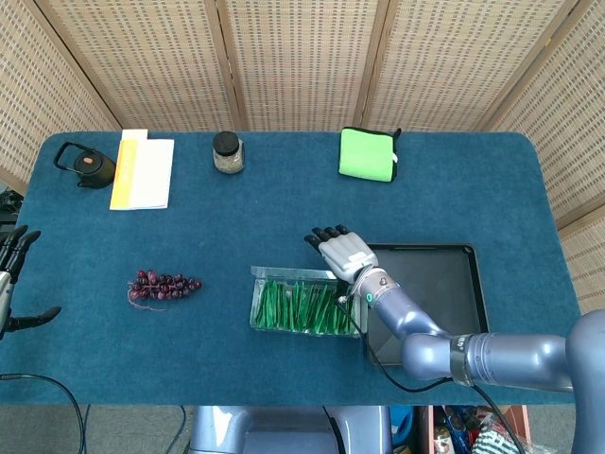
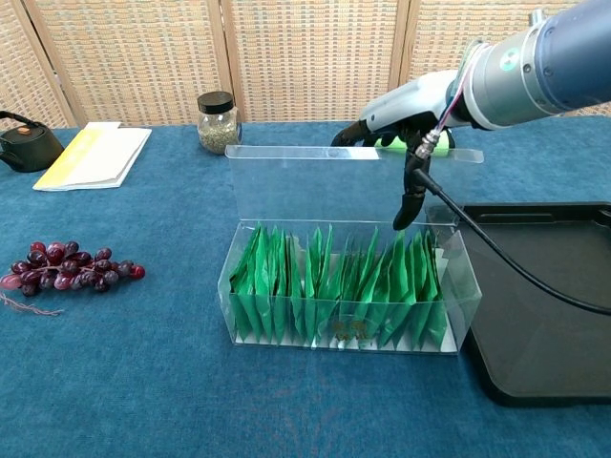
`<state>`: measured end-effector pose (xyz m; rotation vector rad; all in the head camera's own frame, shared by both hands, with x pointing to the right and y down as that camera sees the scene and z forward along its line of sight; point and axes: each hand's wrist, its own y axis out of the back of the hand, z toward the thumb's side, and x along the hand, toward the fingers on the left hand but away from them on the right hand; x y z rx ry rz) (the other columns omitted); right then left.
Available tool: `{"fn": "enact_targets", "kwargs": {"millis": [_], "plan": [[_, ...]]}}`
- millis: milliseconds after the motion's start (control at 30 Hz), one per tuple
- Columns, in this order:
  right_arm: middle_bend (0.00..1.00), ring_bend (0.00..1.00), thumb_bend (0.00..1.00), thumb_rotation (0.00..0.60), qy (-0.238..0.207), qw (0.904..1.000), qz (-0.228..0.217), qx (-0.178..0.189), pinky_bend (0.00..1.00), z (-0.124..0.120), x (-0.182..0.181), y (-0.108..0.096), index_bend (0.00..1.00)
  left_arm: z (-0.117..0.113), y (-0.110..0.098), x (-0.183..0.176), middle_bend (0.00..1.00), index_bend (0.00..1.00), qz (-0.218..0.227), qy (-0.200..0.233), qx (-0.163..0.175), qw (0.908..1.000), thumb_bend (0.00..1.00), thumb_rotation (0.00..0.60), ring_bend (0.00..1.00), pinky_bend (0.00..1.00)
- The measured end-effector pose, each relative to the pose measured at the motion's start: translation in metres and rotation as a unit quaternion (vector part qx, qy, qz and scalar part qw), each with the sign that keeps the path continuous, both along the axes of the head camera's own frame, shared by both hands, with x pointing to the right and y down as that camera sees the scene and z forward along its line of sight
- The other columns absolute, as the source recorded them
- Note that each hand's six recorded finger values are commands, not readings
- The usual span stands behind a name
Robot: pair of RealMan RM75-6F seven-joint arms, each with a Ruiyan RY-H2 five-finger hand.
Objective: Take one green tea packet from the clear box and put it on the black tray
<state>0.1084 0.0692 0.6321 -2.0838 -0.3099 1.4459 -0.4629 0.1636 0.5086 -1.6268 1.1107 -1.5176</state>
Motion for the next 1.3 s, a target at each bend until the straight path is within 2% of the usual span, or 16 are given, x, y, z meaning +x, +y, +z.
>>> {"fn": "enact_targets", "kwargs": {"millis": [300,633,867,1133,1300], "plan": [[0.0,0.0,0.26,0.6,-0.022,0.999,0.033,0.021,0.0,-0.018,-0.003,-0.02,0.0,0.0,0.0,0.0,0.0,0.0,0.0,0.0,0.0,1.0,0.06,0.6,0.0,0.0],[0.0,0.0,0.26,0.6,-0.024,0.9944,0.055,0.087,0.0,-0.016,0.007,-0.038,0.0,0.001,0.0,0.002,0.0,0.0,0.002,0.0,-0.002,1.0,0.06,0.6,0.0,0.0],[0.0,0.0,0.26,0.6,-0.016,0.9937,0.059,0.094,0.0,-0.009,0.012,-0.038,0.0,0.001,-0.001,0.002,0.0,0.0,0.002,0.0,-0.002,1.0,0.06,0.6,0.0,0.0],[0.0,0.0,0.26,0.6,-0.033,0.9937,0.042,0.098,0.0,-0.019,0.006,-0.032,0.0,0.002,-0.002,0.001,0.0,0.0,0.001,0.0,-0.004,1.0,0.06,0.6,0.0,0.0],[0.0,0.0,0.26,0.6,-0.055,0.9929,0.003,0.106,0.0,-0.029,-0.002,-0.019,0.12,0.001,-0.002,0.002,0.0,0.0,0.003,0.001,-0.003,1.0,0.06,0.6,0.0,0.0]]}}
